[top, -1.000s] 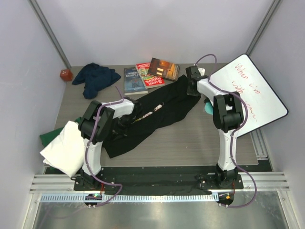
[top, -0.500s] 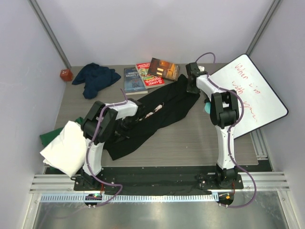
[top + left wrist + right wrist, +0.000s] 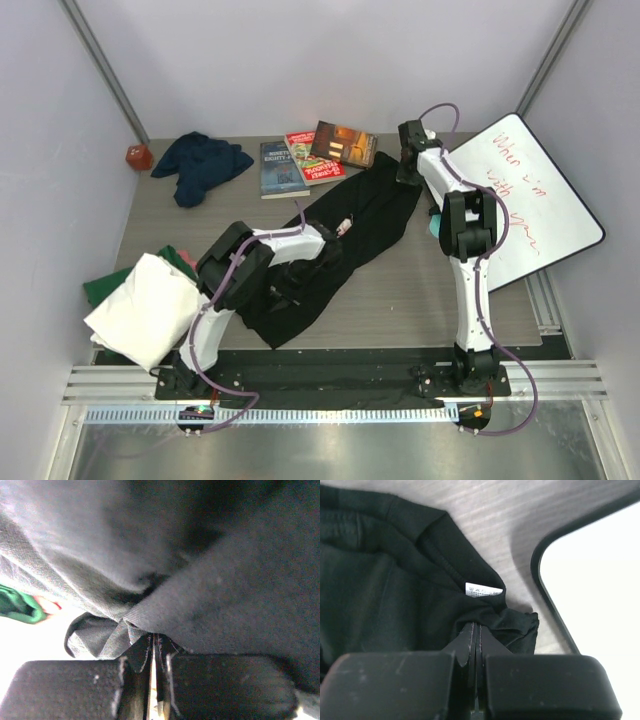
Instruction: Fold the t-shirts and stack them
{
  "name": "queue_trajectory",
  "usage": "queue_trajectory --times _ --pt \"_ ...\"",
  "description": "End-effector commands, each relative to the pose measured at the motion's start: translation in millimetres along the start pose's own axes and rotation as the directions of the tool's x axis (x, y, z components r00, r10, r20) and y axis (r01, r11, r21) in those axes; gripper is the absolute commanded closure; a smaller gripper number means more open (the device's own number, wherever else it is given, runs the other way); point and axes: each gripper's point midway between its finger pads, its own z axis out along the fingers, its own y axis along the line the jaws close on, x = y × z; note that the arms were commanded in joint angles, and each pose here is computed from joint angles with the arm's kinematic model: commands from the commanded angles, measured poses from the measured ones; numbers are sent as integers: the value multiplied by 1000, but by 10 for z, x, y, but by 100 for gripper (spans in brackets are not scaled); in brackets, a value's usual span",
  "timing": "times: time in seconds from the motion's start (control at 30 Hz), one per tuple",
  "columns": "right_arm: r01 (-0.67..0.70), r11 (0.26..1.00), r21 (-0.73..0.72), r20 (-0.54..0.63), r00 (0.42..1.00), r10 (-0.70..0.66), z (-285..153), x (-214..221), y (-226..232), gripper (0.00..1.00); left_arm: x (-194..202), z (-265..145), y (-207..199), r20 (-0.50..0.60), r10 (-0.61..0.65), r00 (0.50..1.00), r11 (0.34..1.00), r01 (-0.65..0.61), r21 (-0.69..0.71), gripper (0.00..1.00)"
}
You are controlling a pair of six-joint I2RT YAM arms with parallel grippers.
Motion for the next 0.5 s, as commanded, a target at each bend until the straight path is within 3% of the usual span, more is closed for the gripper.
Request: queue_trajectory --times 0.0,0.13,0.2,0.27,0.3,0.33,0.47 --pt "-19 999 -31 25 999 20 13 -231 -18 99 -312 -10 -840 88 -69 994 968 45 248 100" --pt "-20 998 -66 43 999 23 -74 -326 33 99 -284 -79 -1114 98 -44 994 965 17 263 100" --pt "-16 996 -92 34 999 19 -144 -316 54 94 -332 -142 -1140 130 -55 990 972 23 233 100" --pt "-23 989 -146 71 997 34 -433 -456 115 82 -386 -248 -1107 165 -80 983 971 40 235 97" --pt "-23 987 -161 80 996 36 -473 -436 123 80 -415 -294 -1089 185 -93 978 971 48 236 91" --pt "-31 980 -195 150 987 61 -825 -654 124 78 -452 -396 -1046 222 -108 969 969 52 241 90" --pt "-25 963 -267 260 961 97 -1464 -821 141 71 -576 -686 -992 300 -154 942 957 67 282 87"
